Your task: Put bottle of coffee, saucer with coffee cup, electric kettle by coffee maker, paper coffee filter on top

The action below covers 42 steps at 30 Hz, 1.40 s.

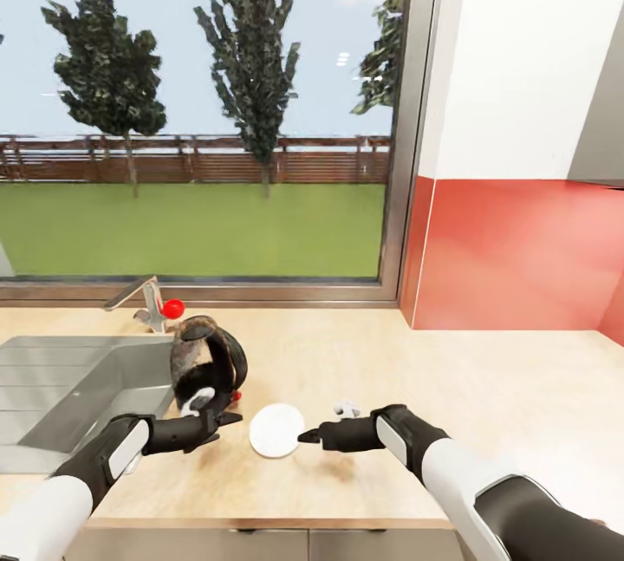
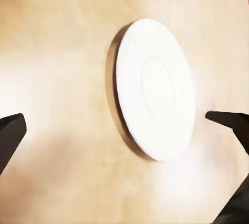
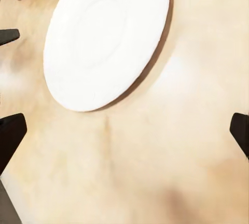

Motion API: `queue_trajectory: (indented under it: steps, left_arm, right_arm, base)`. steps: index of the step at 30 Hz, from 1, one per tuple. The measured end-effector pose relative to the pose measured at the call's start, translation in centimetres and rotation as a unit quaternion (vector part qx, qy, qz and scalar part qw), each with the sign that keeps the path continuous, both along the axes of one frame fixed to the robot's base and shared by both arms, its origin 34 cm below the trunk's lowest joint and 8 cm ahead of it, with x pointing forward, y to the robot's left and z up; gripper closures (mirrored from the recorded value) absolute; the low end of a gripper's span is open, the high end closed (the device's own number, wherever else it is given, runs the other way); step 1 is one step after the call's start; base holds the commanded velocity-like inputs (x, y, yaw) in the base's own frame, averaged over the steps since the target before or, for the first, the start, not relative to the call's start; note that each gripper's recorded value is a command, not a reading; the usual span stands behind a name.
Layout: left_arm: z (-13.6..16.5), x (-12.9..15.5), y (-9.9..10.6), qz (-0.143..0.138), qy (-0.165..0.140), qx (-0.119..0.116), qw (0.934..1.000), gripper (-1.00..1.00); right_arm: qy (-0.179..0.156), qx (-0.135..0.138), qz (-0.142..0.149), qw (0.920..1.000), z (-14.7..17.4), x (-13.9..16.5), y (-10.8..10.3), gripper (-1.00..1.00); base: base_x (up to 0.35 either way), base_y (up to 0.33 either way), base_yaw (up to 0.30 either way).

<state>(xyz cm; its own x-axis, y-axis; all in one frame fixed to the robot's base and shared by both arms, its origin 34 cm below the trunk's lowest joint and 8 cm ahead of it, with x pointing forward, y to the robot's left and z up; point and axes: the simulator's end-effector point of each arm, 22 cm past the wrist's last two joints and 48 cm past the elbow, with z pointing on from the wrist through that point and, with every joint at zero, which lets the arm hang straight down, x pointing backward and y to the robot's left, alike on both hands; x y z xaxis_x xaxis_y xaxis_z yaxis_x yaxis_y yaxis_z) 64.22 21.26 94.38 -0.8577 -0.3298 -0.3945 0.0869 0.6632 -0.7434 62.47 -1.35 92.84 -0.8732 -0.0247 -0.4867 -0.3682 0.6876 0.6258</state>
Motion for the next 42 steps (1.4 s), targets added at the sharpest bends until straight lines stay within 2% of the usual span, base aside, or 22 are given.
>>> queue_trajectory:
  steps: [12,19,20,25,33,42]
  left_arm:
    - [-1.4,-1.1,-0.4,0.004,0.015,-0.002,0.9999,-1.00]
    - [-1.6,-1.2,-0.5,0.007,0.016,-0.005,0.9998,-1.00]
    - [-1.6,-1.2,-1.0,0.006,0.017,-0.007,0.9998,-1.00]
    - [-2.0,-1.4,-1.6,0.005,0.024,-0.003,0.9997,-1.00]
    - [-2.6,-2.0,-2.5,0.001,0.029,-0.006,0.9996,-1.00]
    - [-2.8,-2.1,-2.6,0.001,0.030,-0.007,0.9995,-1.00]
  right_arm:
    - [-0.021,0.033,0.017,0.9991,0.3,-0.9,1.1,-1.00]
    - [-0.017,0.047,0.006,0.9987,0.1,-1.2,1.1,-1.00]
    - [-0.016,0.048,0.005,0.9987,0.0,-1.2,1.1,-1.00]
    - [-0.010,0.038,0.013,0.9991,-0.6,-1.8,1.0,-1.00]
    - [-0.009,0.038,0.013,0.9991,-0.7,-1.8,1.0,-1.00]
    - [-0.009,0.040,0.011,0.9991,-0.7,-1.9,1.0,-1.00]
  base:
    - [0.123,0.000,0.000]
    - [0.002,0.000,0.000]
    - [0.051,0.000,0.000]
    - [0.184,-0.024,0.000]
    - [0.097,-0.040,0.000]
    - [0.028,-0.014,0.000]
